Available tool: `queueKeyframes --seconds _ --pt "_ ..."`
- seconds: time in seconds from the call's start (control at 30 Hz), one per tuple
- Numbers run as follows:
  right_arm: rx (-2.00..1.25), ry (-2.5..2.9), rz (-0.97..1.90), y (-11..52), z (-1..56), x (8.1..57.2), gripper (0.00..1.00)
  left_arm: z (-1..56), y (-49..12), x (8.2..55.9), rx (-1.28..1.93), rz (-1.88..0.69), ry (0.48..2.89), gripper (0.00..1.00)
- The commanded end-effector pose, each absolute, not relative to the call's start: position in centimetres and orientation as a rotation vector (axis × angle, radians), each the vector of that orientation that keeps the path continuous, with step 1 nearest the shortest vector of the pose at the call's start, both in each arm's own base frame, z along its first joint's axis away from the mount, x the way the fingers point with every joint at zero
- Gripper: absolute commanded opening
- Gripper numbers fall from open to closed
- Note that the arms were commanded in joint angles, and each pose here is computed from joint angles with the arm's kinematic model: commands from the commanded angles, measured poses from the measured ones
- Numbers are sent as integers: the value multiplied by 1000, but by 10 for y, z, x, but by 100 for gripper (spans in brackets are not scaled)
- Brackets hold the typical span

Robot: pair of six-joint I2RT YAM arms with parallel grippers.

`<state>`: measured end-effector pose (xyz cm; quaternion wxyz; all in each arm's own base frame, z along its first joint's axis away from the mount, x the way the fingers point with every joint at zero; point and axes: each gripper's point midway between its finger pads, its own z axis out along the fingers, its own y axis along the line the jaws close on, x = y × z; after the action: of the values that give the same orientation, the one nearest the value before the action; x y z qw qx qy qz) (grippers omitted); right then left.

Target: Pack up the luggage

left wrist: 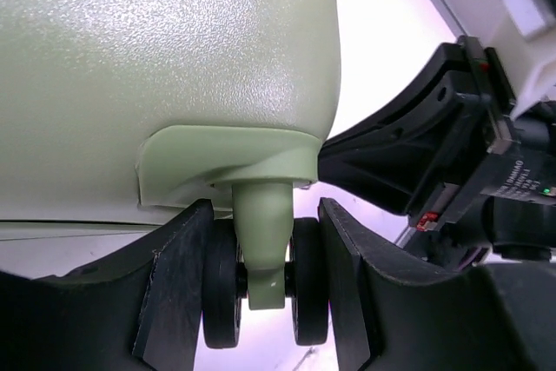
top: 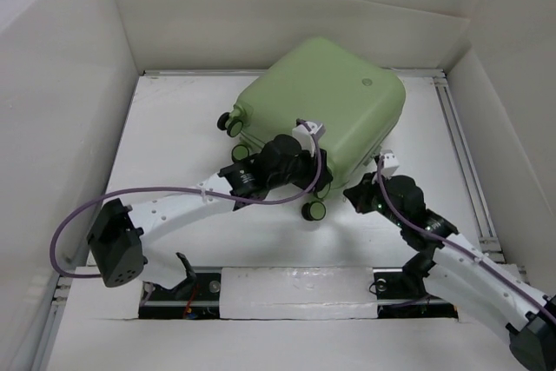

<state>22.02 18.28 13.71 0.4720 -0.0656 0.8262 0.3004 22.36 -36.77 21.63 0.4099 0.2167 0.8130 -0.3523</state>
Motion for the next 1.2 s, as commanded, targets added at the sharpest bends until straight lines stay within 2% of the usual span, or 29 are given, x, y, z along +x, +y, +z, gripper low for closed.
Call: queueKeyframes --seconds 0.0,0.2,0.37,0.5,0.67,0.97,1.0,1.03,1.07,1.13,1.17 --pt "-283 1867 1039 226 216 184 0 323 -400 234 493 -1103 1738 0" --pt "-247 1910 1167 266 207 168 0 338 -423 231 512 -1273 1704 0" --pt "-212 1723 1413 300 251 157 0 346 -427 231 500 -1301 1691 0" --pt "-204 1683 1499 312 263 149 0 347 -425 234 499 -1298 1696 0" --pt "-38 1718 1489 339 239 170 0 356 -432 216 516 -1453 1656 0" --pt "209 1599 1522 368 229 214 0 352 -431 193 550 -1491 1666 0" --pt "204 1586 1539 369 233 210 3 347 -431 192 551 -1488 1678 0" --pt "205 1615 1519 368 224 207 27 351 -429 191 551 -1491 1668 0" --pt "202 1637 1504 366 223 206 27 351 -431 187 559 -1498 1668 0" --pt "218 1692 1409 358 215 203 44 351 -429 188 548 -1492 1662 0" --pt "203 1769 1322 347 204 197 47 351 -429 188 548 -1492 1661 0"
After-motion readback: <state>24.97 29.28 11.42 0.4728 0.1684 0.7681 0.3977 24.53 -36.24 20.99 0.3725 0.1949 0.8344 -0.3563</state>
